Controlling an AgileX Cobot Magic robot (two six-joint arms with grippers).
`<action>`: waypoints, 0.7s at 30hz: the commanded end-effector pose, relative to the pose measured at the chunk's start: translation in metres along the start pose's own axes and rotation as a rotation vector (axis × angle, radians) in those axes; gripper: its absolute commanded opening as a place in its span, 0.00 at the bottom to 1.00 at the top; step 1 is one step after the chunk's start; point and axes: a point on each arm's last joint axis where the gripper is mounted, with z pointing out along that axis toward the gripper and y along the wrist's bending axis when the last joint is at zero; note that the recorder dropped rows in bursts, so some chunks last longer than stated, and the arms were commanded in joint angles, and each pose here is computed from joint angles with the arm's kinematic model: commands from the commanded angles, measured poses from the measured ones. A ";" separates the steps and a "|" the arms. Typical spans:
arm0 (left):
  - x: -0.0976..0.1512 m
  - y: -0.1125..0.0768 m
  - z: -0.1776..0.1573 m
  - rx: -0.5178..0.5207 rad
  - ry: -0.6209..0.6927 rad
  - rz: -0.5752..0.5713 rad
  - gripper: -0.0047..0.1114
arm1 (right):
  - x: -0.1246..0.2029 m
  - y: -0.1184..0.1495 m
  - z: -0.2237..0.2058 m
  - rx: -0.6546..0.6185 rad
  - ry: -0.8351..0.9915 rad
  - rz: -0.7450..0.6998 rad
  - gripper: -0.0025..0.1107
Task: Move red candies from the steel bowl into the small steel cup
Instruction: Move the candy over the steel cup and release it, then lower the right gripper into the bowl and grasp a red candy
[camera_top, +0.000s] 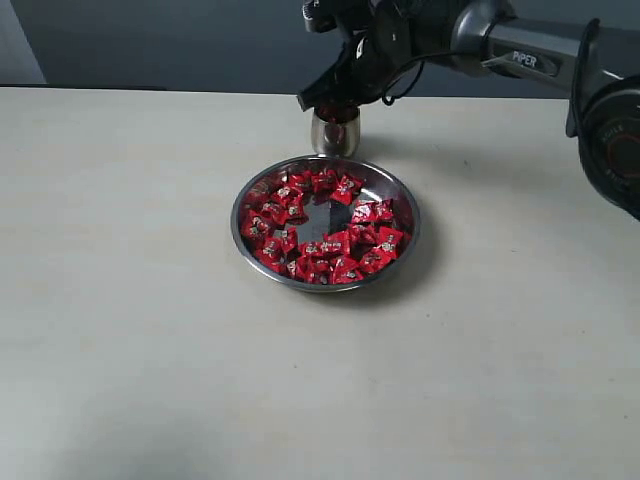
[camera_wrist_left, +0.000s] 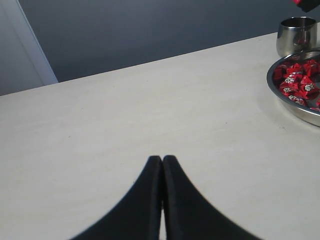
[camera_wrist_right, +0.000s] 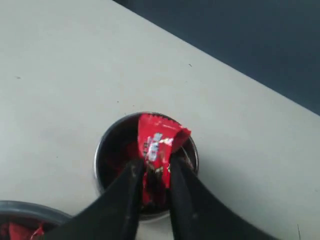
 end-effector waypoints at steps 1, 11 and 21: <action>-0.001 0.000 0.000 -0.001 -0.012 -0.003 0.04 | -0.001 -0.006 0.000 0.008 -0.016 0.010 0.28; -0.001 0.000 0.000 -0.001 -0.012 -0.003 0.04 | -0.003 0.000 -0.016 -0.046 0.061 0.082 0.29; -0.001 0.000 0.000 -0.001 -0.012 -0.003 0.04 | 0.024 0.014 -0.015 -0.105 0.338 0.083 0.29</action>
